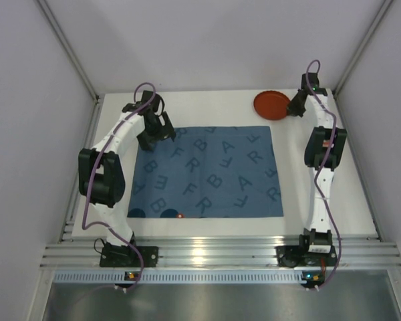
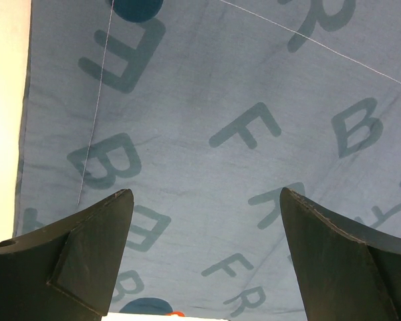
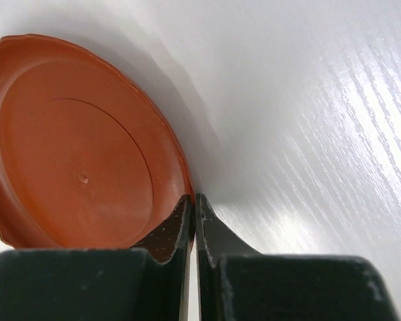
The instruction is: Set the dinner table for one person
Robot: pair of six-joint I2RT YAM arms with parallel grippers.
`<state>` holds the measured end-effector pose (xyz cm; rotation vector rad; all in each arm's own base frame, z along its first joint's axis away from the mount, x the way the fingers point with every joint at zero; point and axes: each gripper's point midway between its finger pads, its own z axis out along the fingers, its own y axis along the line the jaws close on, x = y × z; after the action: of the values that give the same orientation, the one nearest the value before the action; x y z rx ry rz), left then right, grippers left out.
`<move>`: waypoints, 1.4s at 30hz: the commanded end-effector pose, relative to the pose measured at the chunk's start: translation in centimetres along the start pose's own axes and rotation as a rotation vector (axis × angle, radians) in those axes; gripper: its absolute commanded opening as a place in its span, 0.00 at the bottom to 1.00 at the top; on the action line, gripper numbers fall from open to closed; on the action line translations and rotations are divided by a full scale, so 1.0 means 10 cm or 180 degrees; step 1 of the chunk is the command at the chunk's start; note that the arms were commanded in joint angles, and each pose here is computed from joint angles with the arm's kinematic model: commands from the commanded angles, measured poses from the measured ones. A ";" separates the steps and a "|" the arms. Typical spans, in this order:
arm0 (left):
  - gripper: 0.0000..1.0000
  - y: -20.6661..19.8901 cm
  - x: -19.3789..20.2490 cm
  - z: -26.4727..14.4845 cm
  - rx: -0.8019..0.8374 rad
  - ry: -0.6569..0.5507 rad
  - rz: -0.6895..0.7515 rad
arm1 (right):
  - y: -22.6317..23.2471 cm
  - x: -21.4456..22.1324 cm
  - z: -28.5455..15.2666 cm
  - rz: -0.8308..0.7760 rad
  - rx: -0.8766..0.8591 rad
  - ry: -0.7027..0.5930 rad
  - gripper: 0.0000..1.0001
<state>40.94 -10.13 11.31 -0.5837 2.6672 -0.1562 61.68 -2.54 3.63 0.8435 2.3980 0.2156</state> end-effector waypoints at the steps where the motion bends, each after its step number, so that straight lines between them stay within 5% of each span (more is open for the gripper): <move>1: 0.96 -0.02 -0.08 -0.07 0.0016 -0.0051 0.0022 | 0.45 -0.52 -0.61 -0.0115 -0.0532 -0.0461 0.00; 7: 0.97 -0.01 -0.08 -0.11 0.0054 -0.0107 0.0106 | 0.79 -0.51 -1.27 -0.0110 -0.0935 -0.0473 0.00; 16: 0.98 0.07 0.06 -0.17 0.0170 -0.0149 0.0292 | 0.77 0.73 -1.62 -0.0479 -0.0877 0.0095 0.00; 24: 0.98 0.20 0.17 -0.22 0.0160 -0.0191 0.0466 | 0.43 1.85 -1.61 -0.0647 -0.0638 0.0570 0.00; 32: 0.98 0.26 0.22 -0.28 0.0177 -0.0215 0.0553 | 0.31 1.84 -1.38 -0.0671 -0.0377 0.0477 0.02; 33: 0.98 0.25 0.21 -0.29 0.0186 -0.0232 0.0562 | 0.32 1.82 -1.39 -0.0682 -0.0356 0.0463 0.11; 34: 0.98 0.26 0.21 -0.28 0.0186 -0.0233 0.0567 | 0.29 1.83 -1.37 -0.0682 -0.0311 0.0489 0.51; 36: 0.98 0.26 0.20 -0.29 0.0185 -0.0245 0.0567 | 0.31 1.76 -1.41 -0.0740 -0.0295 0.0443 0.76; 37: 0.98 0.26 0.20 -0.30 0.0191 -0.0246 0.0562 | 0.29 1.73 -1.49 -0.0805 -0.0265 0.0449 0.99; 42: 0.98 0.27 0.21 -0.31 0.0215 -0.0272 0.0561 | 0.40 1.20 -2.08 -0.0956 -0.0485 0.0058 1.00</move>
<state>36.26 -8.65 11.16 -0.3423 2.6807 -0.1357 43.06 10.97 8.45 0.4710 2.6167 0.2925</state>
